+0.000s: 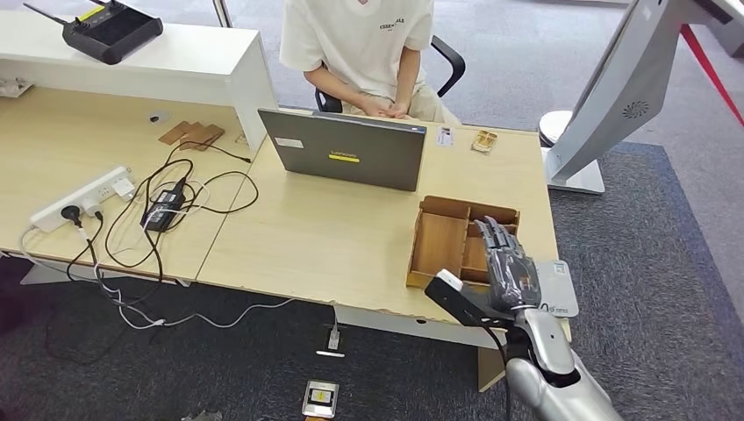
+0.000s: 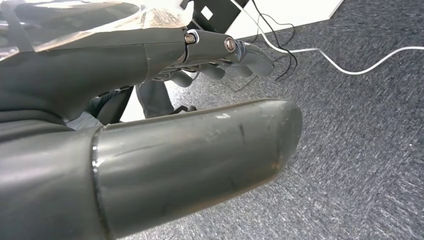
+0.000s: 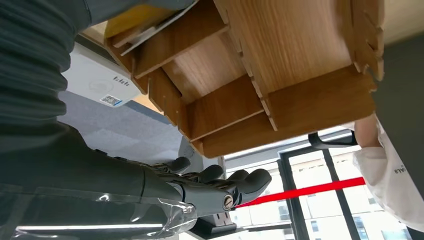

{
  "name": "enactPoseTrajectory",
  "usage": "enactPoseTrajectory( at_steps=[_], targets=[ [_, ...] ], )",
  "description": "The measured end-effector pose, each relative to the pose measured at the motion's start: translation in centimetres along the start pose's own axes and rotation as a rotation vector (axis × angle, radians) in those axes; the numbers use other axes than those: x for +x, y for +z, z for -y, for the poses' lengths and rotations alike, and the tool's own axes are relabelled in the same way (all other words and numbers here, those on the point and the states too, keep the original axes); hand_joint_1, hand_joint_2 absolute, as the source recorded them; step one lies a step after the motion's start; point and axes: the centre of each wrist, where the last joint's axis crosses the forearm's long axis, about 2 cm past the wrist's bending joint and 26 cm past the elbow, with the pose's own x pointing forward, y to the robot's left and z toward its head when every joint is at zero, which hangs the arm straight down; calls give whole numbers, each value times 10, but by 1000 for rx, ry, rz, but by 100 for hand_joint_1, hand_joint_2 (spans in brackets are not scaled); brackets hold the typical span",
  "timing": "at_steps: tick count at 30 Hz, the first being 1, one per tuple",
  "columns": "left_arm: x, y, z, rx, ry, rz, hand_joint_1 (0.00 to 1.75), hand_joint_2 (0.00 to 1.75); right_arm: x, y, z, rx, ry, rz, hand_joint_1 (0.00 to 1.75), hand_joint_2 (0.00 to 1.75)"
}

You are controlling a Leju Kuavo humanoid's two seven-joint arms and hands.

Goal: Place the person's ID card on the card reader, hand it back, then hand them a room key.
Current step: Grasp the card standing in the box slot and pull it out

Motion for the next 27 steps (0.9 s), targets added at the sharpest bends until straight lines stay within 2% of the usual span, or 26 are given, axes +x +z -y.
enactPoseTrajectory(
  at_steps=[14,27],
  targets=[
    [-1,1,2,-8,-3,-6,0,0,-12,10,-13,39,9,-42,0,175],
    [-2,2,3,-14,17,-18,0,0,-24,9,-12,-18,41,-85,0,175]
  ],
)
